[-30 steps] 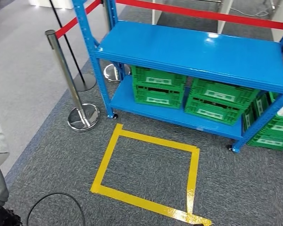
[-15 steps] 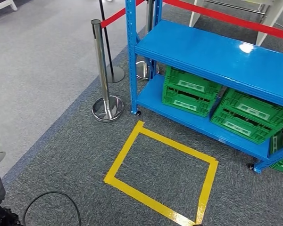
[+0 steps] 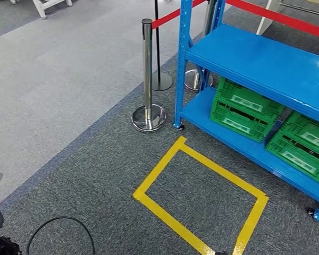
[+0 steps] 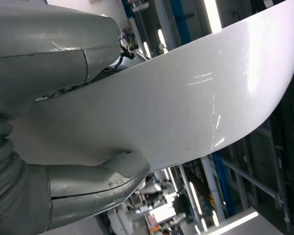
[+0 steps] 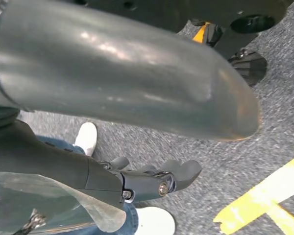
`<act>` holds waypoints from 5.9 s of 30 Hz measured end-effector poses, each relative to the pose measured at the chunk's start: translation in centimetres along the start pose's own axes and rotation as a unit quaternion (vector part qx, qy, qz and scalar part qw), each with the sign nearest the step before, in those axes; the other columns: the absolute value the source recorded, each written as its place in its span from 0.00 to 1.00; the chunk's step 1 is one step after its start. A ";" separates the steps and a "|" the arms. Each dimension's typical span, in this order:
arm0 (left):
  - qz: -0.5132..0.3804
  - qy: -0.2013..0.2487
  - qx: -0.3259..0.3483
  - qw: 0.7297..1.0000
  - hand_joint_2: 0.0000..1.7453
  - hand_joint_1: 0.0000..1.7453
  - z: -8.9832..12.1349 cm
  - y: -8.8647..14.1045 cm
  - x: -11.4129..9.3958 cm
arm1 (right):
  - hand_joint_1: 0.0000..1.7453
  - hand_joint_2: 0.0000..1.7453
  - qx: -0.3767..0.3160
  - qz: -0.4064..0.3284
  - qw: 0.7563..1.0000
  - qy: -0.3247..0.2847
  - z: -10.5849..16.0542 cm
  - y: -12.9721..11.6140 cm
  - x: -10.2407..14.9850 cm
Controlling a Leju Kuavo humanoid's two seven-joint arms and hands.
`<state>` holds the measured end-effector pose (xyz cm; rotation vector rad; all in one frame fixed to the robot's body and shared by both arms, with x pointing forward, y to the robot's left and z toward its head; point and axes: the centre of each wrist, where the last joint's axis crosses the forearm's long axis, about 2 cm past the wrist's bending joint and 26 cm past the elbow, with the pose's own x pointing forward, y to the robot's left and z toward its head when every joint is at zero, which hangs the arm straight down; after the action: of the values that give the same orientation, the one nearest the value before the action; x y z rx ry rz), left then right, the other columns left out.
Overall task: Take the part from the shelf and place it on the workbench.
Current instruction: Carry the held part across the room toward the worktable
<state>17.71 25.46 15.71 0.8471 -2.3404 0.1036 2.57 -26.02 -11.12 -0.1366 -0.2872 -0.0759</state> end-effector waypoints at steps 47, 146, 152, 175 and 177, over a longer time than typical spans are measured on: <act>-0.012 0.008 -0.001 1.000 1.00 1.00 0.2 -0.2 0.0 | 0.00 0.00 0.002 0.005 1.000 0.004 0.0 0.0 -0.2; 0.002 0.019 -0.048 0.999 1.00 1.00 0.8 -1.6 0.5 | 0.00 0.00 0.011 0.010 1.000 0.006 0.1 -0.2 -0.6; 0.000 0.017 -0.053 0.998 1.00 1.00 0.9 -1.2 0.2 | 0.00 0.00 0.010 0.006 1.000 0.008 0.1 -0.2 -0.8; 0.011 -0.003 -0.074 0.997 1.00 1.00 0.8 -0.7 -0.1 | 0.00 0.00 0.011 0.001 1.000 0.005 0.1 -0.3 -0.7; 0.009 -0.004 -0.075 0.997 1.00 1.00 0.9 -0.5 -0.1 | 0.00 0.00 0.011 0.001 1.000 0.006 0.1 -0.3 -0.7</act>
<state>17.59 24.86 14.89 0.7527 -2.3303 -0.0682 1.84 -26.21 -11.21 -0.1152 -0.2767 -0.0710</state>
